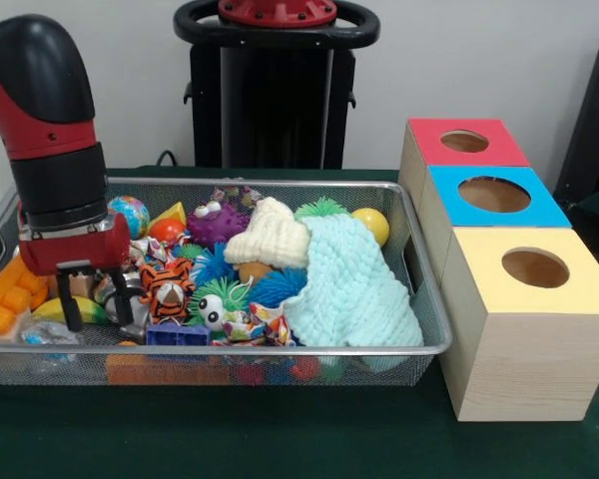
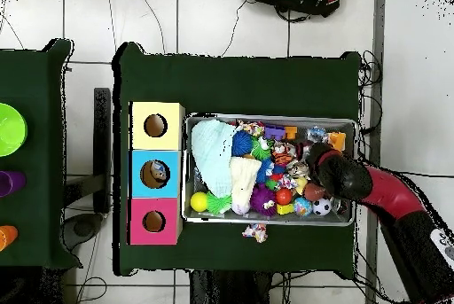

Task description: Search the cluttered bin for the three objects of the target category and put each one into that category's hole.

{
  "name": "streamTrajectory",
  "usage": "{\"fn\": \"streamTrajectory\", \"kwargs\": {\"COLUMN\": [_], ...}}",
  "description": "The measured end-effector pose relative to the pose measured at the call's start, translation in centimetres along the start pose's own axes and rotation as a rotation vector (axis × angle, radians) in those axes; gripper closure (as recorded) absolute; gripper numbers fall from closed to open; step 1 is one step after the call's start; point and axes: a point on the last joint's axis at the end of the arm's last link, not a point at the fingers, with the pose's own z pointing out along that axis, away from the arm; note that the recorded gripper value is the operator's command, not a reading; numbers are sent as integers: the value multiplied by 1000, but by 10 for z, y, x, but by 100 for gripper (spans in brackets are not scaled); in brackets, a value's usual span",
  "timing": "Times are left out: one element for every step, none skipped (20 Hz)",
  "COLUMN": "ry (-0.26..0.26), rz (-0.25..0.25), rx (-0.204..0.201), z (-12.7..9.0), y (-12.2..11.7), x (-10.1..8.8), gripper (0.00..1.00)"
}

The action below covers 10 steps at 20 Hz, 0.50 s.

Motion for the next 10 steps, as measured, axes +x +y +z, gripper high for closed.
{"fn": "streamTrajectory", "kwargs": {"ry": [-5,-8,-12,-14,-17,-18,-25,-29,-36,-45], "rz": [-4,-8,-13,-17,-24,-26,-41,-49,-60,-76], "rx": [7,14,21,26,35,37,52,60,69,80], "z": [-4,-7,-11,-13,-18,-19,-27,-31,-35,-42], "y": [-2,-3,-4,-5,-5,-5,-5,-4,-3,1], "x": [-3,-6,-9,-11,-14,-15,-21,-26,-31,-40], "gripper": [0,0,0,0,0,0,0,0,0,0]}}
